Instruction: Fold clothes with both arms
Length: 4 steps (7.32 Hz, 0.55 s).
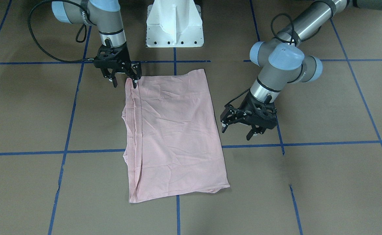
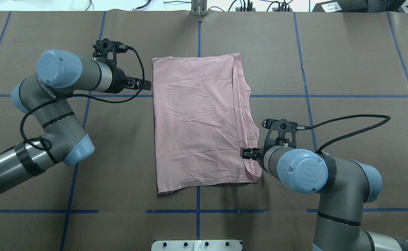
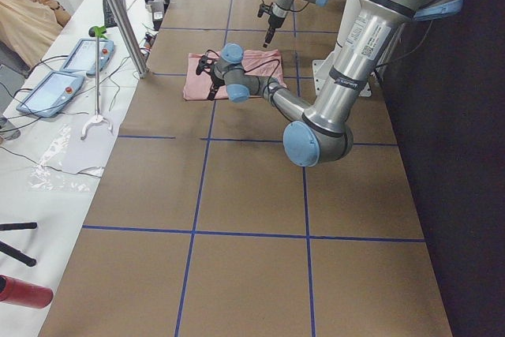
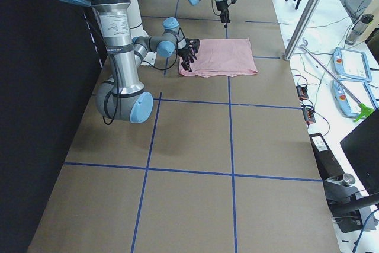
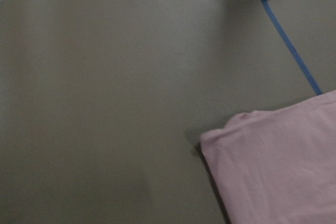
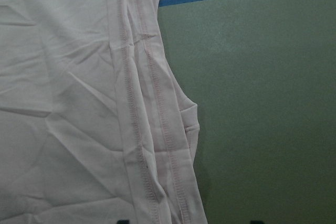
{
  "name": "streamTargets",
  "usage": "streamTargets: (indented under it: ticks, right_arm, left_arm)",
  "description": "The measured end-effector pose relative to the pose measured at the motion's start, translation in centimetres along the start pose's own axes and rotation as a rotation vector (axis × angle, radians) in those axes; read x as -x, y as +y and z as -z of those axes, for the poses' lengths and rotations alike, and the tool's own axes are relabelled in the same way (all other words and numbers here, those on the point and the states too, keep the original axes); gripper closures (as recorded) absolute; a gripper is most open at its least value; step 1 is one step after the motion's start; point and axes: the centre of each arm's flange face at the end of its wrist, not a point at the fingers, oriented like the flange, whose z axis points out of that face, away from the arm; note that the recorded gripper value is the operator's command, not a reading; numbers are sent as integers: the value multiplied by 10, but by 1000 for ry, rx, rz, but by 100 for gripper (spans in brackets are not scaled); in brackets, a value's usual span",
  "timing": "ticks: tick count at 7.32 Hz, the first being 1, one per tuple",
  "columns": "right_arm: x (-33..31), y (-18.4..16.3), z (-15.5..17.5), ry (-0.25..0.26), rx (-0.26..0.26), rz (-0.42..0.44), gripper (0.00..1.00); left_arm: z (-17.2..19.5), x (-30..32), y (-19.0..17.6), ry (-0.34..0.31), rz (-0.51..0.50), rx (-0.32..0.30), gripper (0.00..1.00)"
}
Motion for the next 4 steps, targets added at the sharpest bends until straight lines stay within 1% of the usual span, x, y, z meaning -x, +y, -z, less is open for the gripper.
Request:
streamTargets:
  ticks: [1, 2, 3, 4]
  right_arm:
    - [-3, 1, 4, -29, -1, -3, 0]
    - [-7, 1, 5, -47, -2, -5, 0]
    - [-8, 2, 6, -55, -3, -6, 0]
    - [-8, 2, 6, -58, -4, -7, 0]
  left_arm:
    - [19, -16, 44, 9, 54, 38, 17]
    - [31, -34, 90, 6, 131, 60, 43]
    - [34, -49, 130, -6, 225, 77, 48]
    - [29, -62, 161, -35, 313, 93, 52]
